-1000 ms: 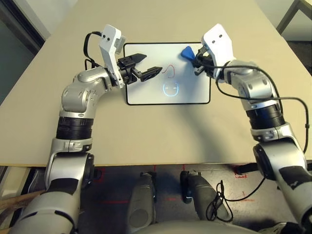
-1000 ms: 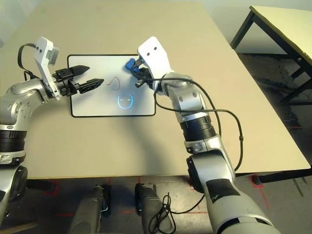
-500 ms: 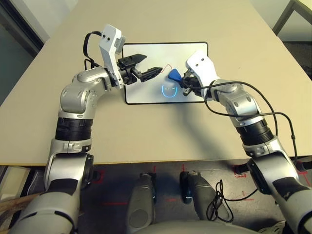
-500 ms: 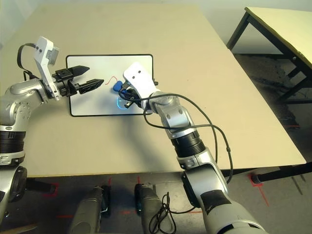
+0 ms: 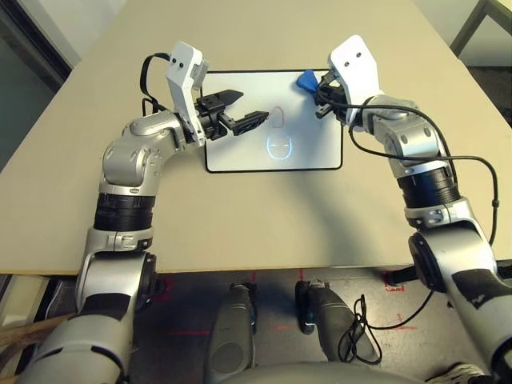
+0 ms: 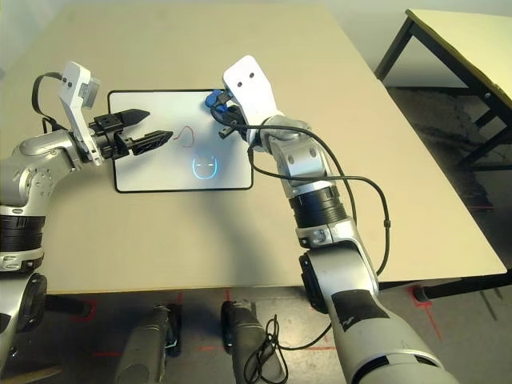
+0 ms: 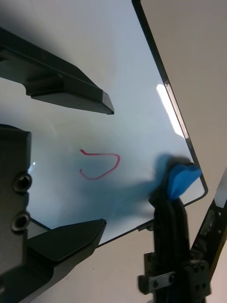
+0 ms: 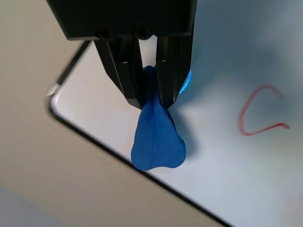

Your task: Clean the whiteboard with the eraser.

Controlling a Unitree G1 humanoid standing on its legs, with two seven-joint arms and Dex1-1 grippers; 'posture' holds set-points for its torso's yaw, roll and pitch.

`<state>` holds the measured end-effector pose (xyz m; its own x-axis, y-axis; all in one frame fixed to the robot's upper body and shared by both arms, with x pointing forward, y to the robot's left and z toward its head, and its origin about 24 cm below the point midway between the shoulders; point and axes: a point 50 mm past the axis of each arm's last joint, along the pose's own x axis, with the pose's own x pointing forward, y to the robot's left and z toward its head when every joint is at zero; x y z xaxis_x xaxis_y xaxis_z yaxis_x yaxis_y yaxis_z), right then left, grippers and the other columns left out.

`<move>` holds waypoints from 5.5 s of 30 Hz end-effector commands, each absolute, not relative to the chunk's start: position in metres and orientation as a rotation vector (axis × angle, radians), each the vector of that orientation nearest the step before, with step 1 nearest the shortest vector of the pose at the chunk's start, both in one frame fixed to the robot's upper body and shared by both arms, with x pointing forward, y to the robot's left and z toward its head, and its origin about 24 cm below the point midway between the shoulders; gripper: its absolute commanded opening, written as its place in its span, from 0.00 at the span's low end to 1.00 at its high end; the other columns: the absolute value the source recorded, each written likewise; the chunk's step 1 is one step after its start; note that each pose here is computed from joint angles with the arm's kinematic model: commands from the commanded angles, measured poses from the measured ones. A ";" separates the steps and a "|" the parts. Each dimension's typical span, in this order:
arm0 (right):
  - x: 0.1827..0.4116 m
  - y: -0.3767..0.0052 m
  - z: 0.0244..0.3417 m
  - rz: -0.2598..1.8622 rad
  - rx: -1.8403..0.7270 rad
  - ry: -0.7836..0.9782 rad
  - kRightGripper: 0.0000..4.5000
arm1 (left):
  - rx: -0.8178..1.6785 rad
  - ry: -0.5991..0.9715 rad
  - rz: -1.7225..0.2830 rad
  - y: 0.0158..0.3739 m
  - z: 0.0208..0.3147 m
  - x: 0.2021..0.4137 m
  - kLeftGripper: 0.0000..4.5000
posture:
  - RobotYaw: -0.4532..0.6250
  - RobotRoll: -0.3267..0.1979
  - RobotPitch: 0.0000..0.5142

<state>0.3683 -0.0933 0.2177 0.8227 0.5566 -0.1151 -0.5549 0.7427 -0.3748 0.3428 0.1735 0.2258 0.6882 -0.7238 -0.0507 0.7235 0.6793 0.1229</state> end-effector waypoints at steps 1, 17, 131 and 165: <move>0.357 -0.082 0.184 0.677 -0.408 0.115 0.07 | 0.131 0.011 -0.825 0.173 0.221 0.340 1.00 | 0.47 0.62 0.43; 0.369 -0.092 0.197 0.609 -0.418 0.088 0.07 | 0.118 0.018 -0.820 0.172 0.219 0.339 1.00 | 0.46 0.62 0.46; 0.343 -0.040 0.175 0.795 -0.513 0.058 0.05 | 0.124 0.075 -0.813 0.178 0.211 0.328 1.00 | 0.49 0.62 0.46; 0.346 -0.036 0.193 0.777 -0.513 -0.002 0.05 | 0.187 0.135 -0.791 0.198 0.217 0.325 1.00 | 0.49 0.62 0.48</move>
